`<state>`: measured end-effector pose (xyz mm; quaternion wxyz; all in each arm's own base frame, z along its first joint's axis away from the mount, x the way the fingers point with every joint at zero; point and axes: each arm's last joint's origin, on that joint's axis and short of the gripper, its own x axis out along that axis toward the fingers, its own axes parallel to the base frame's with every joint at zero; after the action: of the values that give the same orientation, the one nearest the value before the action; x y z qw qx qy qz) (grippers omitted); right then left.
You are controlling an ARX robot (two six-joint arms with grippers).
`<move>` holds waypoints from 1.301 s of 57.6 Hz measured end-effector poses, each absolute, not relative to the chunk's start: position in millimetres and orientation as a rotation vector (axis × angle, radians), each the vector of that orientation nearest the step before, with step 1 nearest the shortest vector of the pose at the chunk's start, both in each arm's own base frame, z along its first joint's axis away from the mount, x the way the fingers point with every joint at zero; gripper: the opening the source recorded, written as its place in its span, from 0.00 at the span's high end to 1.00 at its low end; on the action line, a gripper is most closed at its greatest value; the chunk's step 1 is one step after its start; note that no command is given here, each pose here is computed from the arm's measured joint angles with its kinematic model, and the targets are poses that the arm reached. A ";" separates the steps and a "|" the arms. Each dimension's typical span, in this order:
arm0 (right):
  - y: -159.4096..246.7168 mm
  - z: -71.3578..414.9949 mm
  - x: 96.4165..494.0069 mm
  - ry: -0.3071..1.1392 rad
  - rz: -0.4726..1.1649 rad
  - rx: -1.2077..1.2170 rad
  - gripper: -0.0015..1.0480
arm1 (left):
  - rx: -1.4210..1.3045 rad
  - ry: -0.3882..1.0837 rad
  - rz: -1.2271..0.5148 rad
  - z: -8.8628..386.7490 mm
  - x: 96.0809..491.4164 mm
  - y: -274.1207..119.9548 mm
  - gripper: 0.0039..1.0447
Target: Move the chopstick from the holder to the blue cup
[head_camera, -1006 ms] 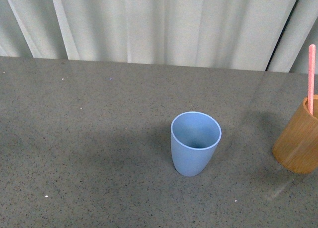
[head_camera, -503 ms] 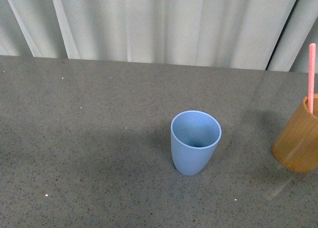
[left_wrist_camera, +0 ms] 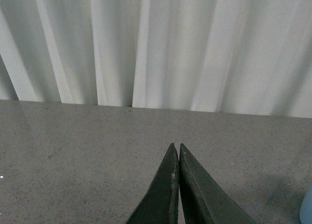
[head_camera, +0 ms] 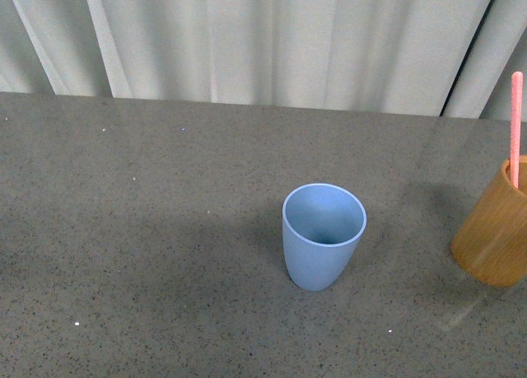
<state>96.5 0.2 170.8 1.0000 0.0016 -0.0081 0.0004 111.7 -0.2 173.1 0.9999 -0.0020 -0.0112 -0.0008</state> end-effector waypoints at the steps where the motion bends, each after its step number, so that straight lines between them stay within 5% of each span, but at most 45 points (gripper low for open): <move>1: 0.2 170.8 96.5 -0.016 0.001 0.003 0.10 | -0.004 -0.022 -0.002 173.0 111.3 -0.2 0.97; 32: 0.2 170.8 96.5 -0.016 0.001 0.003 0.10 | -0.004 -0.016 -0.002 169.7 96.8 -0.2 0.97; 57: 0.2 170.8 96.5 -0.016 0.001 0.003 0.10 | -0.004 -0.016 -0.002 169.7 96.7 -0.2 0.23; 63: -1.7 168.7 100.0 0.279 -0.212 0.111 0.10 | -0.004 -0.016 0.000 169.7 96.7 -0.1 0.06; 68: -6.3 162.2 112.8 0.442 -0.276 0.224 0.10 | -0.004 -0.017 -0.002 169.8 96.7 -0.2 0.07; 75: -11.1 153.5 141.7 0.541 -0.163 0.356 0.10 | -0.004 -0.016 -0.002 169.7 96.7 -0.2 0.06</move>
<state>141.7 -11.1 153.5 0.9447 0.1748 0.2657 -0.0800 96.7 -0.2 169.7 1.0000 -0.0020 -0.0081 -0.0010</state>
